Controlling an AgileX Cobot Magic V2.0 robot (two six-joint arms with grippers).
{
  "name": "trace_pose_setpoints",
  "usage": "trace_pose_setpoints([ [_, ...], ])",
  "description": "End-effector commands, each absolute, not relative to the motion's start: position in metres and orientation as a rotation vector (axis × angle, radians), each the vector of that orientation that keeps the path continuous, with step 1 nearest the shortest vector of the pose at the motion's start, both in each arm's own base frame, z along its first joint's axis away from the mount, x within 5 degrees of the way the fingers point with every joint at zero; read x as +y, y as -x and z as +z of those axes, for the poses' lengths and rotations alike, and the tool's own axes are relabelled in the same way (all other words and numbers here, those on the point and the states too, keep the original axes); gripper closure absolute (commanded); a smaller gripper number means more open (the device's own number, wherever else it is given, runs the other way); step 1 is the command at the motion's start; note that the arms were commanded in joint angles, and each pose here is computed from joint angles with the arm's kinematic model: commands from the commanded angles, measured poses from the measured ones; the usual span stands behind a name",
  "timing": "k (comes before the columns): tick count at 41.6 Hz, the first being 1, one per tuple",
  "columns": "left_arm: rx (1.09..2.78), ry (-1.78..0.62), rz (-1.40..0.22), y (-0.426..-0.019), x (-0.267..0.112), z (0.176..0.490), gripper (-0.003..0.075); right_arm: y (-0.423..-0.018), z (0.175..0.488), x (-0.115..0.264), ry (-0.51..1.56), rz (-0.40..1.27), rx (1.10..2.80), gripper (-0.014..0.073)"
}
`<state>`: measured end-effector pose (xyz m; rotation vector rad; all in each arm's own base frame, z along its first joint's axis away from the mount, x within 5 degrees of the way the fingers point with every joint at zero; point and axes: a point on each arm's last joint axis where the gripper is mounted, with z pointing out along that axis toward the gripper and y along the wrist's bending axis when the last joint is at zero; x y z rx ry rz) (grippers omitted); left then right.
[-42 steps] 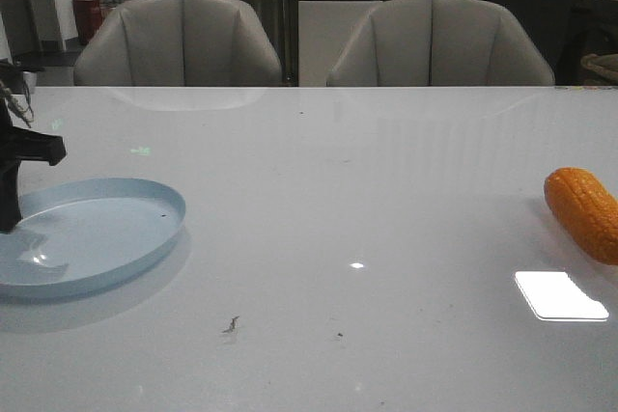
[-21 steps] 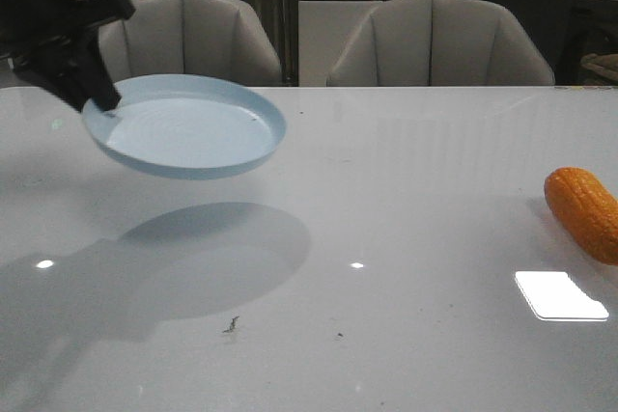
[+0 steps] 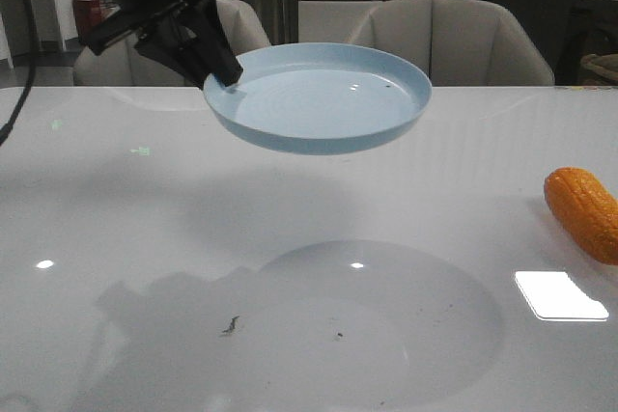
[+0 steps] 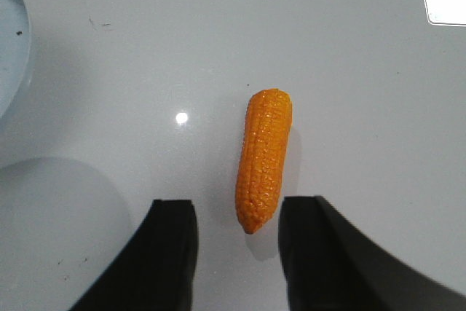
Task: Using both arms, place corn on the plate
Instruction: 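Lift the plate with the left gripper and carry it toward the table center, then set the plate down, open the left gripper and withdraw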
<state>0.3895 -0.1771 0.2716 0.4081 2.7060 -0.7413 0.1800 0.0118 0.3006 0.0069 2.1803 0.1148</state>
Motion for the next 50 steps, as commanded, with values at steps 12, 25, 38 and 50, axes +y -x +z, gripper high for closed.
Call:
trace_pose_setpoints([
  [12, 2.808, -0.464, -0.804, -0.391, -0.201, 0.242, 0.0617, -0.184, 0.319, 0.012, -0.009, 0.114, 2.067, 0.0202],
  [25, 2.846, -0.456, -0.791, -0.396, -0.203, 0.223, 0.0617, -0.184, 0.319, 0.012, -0.009, 0.114, 2.067, 0.0202],
  [38, 2.839, -0.522, -0.676, -0.402, -0.199, 0.210, 0.0606, -0.184, 0.319, 0.012, -0.009, 0.114, 2.067, 0.0202],
  [50, 2.891, -0.556, -0.643, -0.402, -0.197, 0.199, 0.0349, -0.184, 0.319, 0.012, -0.009, 0.114, 2.066, 0.0202],
])
